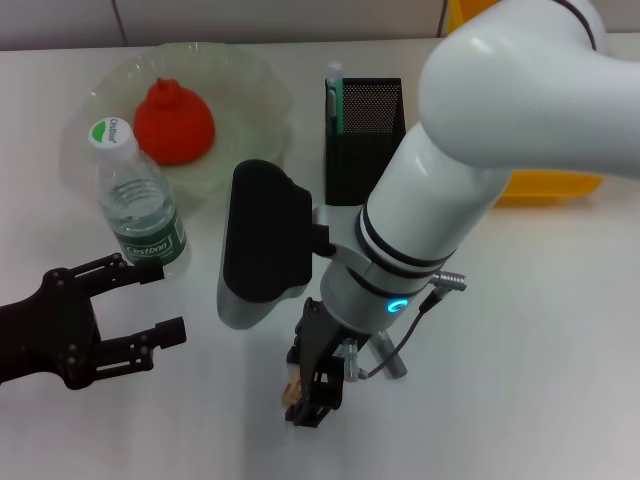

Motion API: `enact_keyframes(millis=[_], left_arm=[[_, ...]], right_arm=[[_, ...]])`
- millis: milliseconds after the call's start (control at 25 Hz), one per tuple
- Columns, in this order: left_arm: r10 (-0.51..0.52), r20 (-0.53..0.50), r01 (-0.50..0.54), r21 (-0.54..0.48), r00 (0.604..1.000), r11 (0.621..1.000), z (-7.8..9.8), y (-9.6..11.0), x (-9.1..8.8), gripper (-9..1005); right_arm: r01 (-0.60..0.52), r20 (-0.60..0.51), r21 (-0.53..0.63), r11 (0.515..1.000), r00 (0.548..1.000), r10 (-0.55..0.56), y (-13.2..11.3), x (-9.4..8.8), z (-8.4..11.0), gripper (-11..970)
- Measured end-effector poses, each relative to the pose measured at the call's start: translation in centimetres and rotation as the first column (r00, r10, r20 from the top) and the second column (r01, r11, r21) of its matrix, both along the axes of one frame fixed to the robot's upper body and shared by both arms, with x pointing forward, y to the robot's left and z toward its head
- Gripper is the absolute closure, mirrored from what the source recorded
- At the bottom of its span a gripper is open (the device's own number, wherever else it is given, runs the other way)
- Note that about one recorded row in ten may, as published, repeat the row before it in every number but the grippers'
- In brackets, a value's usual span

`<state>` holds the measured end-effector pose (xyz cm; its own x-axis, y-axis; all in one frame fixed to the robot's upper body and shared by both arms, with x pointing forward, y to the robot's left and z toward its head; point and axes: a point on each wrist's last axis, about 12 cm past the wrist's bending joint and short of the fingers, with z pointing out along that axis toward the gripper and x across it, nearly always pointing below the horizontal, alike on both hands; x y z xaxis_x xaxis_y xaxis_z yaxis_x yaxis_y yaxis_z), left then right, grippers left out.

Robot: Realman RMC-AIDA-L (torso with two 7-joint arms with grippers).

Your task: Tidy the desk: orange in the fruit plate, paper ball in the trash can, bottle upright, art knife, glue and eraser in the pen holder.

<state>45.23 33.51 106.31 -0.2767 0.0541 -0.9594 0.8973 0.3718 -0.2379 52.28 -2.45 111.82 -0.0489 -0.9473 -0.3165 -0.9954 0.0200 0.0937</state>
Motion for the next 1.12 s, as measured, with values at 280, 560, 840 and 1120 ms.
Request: enact_keyframes(millis=[280,560,840,1120], left_arm=[[0.003,0.000,-0.003,0.000,1.000,1.000,-0.1,0.0,-0.1,194],[0.006,-0.001,-0.006,0.003,1.000,1.000,-0.1,0.0,-0.1,194],[0.010,-0.003,-0.010,0.004,1.000,1.000,-0.2,0.1,-0.2,194],[0.021,-0.007,-0.021,0.006,1.000,1.000,-0.3,0.4,-0.5,194]], right_arm=[[0.002,0.007,0.003,1.000,1.000,-0.002,0.0,0.0,-0.2,329],[-0.012,0.014,-0.001,1.000,1.000,0.012,0.0,-0.3,-0.3,428],[0.043,0.020,0.081,0.996,0.999,-0.044,-0.9,0.7,2.9,502],[0.310,0.238,0.314,0.898,0.890,-0.390,-7.1,6.5,10.6,504]])
